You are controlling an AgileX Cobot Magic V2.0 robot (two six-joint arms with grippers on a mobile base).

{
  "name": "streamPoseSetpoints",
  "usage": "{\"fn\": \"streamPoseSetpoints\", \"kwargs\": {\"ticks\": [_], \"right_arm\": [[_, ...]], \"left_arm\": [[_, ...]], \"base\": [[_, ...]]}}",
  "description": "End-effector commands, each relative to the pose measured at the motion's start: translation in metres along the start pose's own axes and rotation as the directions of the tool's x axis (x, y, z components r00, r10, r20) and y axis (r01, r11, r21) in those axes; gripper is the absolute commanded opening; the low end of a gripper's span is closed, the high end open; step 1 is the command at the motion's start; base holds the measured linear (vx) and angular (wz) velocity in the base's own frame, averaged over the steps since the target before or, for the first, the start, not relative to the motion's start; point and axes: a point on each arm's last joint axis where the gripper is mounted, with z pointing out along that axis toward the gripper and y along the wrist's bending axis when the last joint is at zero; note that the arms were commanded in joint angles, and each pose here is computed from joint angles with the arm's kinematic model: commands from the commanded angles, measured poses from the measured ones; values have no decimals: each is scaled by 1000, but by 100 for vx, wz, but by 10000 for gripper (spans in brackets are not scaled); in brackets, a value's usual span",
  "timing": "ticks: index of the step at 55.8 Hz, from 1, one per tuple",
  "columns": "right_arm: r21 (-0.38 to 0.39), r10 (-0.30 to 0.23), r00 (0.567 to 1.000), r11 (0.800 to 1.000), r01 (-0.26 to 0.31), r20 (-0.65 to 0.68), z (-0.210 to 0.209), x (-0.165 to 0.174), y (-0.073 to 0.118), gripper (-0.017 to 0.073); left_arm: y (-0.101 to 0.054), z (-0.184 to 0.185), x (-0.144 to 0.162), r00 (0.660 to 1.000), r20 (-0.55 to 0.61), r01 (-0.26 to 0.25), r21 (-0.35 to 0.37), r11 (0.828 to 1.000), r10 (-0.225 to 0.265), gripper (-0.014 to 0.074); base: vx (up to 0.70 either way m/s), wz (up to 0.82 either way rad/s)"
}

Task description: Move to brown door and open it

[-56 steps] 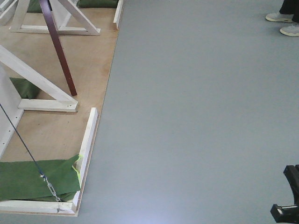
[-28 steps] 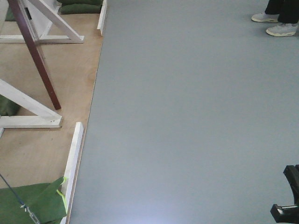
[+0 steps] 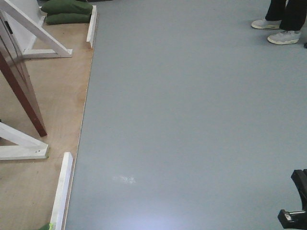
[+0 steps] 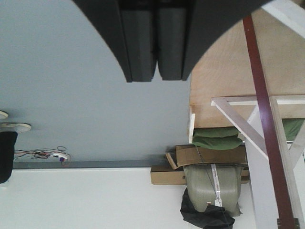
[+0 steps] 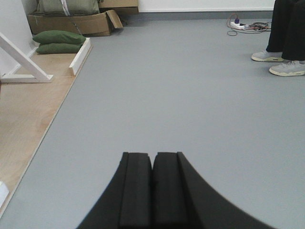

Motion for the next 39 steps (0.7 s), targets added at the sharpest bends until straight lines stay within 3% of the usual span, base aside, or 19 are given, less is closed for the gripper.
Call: {"fn": "streamPoseSetpoints", "kwargs": {"ticks": [1,39], "right_arm": [[5,-12,997,1000,11,82,0,-6,0,0],[5,-12,997,1000,11,82,0,-6,0,0]], "left_arm": [[-2,-3,-13,994,106,9,22,1000,-11,-6],[-2,-3,-13,994,106,9,22,1000,-11,-6]], "base": [[42,3],[44,11]]}}
